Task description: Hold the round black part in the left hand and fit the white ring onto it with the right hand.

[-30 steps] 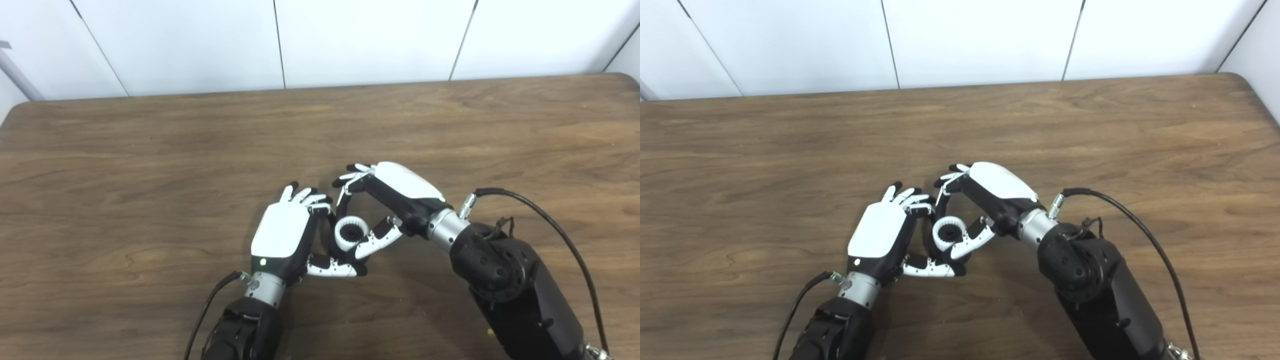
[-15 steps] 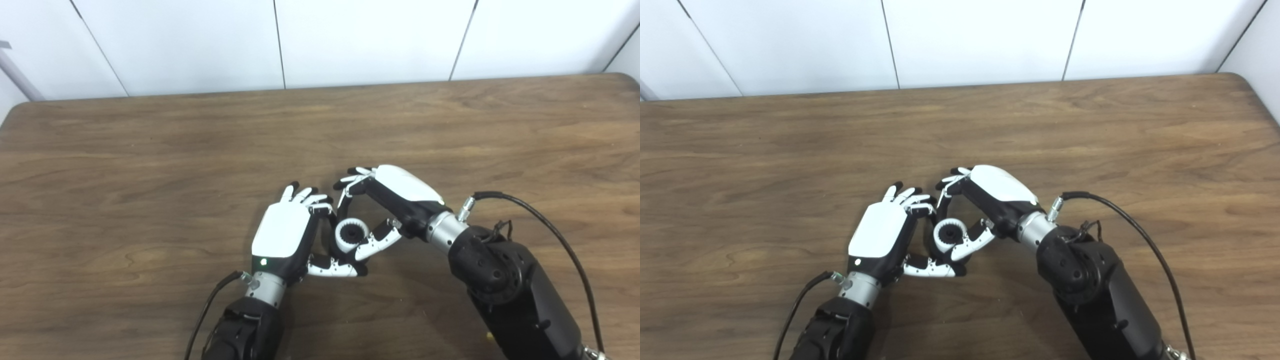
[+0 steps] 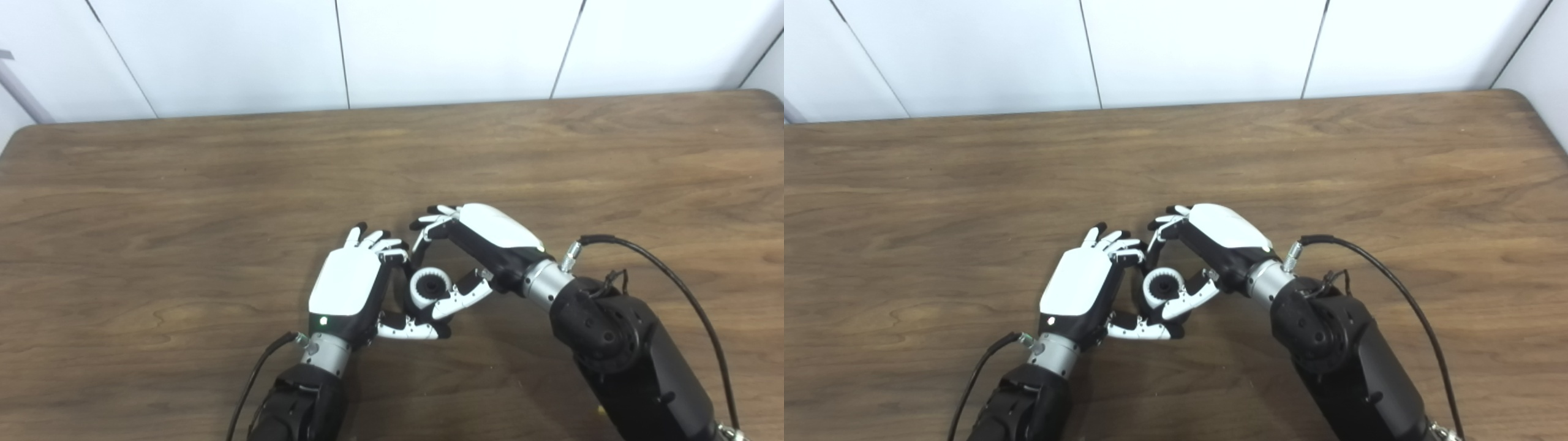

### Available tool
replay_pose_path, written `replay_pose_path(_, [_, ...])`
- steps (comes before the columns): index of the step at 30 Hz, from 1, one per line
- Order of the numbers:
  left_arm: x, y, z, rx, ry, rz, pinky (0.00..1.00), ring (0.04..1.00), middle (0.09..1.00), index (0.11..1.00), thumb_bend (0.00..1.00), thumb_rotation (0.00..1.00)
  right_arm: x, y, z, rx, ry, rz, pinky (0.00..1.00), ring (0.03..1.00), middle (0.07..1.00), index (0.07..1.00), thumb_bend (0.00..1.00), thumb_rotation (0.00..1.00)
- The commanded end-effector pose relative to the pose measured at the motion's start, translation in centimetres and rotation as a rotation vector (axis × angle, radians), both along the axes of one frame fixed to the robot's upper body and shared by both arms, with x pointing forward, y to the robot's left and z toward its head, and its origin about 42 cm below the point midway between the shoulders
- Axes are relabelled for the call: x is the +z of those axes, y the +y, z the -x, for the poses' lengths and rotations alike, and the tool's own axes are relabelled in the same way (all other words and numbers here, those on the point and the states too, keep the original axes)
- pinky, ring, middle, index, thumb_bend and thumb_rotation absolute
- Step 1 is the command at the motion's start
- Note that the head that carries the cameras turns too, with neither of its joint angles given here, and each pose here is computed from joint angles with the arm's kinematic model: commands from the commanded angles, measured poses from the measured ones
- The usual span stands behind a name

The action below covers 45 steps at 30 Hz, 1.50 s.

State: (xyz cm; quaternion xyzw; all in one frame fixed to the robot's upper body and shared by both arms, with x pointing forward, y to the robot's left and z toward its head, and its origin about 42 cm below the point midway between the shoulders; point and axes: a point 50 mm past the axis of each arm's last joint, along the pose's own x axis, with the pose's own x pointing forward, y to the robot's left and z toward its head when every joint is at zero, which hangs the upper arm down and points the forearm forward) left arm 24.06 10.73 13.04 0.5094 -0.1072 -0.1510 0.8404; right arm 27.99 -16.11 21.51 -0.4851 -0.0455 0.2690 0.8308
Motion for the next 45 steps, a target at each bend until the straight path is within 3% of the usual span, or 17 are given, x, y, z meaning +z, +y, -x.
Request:
replay_pose_path(1, [-0.6,-0.6,0.5,-0.038,0.043,-0.023,1.0,0.89,0.792,0.483,0.53,0.06,1.6,0.1,-0.4,0.021,-0.077,0.002,1.0,0.975,0.88,0.646,0.97,0.31])
replay_pose_path(19, [-0.6,-0.5,0.4,-0.037,0.041,-0.025,1.0,0.89,0.788,0.484,0.53,0.06,2.1,-0.3,-0.7,0.011,-0.089,-0.002,1.0,0.964,0.872,0.629,1.0,0.29])
replay_pose_path(31, [-0.7,0.2,0.2,-0.028,0.052,-0.026,1.0,0.897,0.788,0.483,0.53,0.06,4.3,-3.4,-1.4,-0.072,-0.164,-0.009,1.0,0.954,0.866,0.633,1.0,0.31])
replay_pose_path(45, [-0.8,1.0,0.1,-0.02,0.069,-0.039,1.0,0.9,0.8,0.492,0.52,0.07,5.0,-5.8,-1.2,-0.157,-0.168,-0.029,1.0,0.95,0.867,0.673,1.0,0.37])
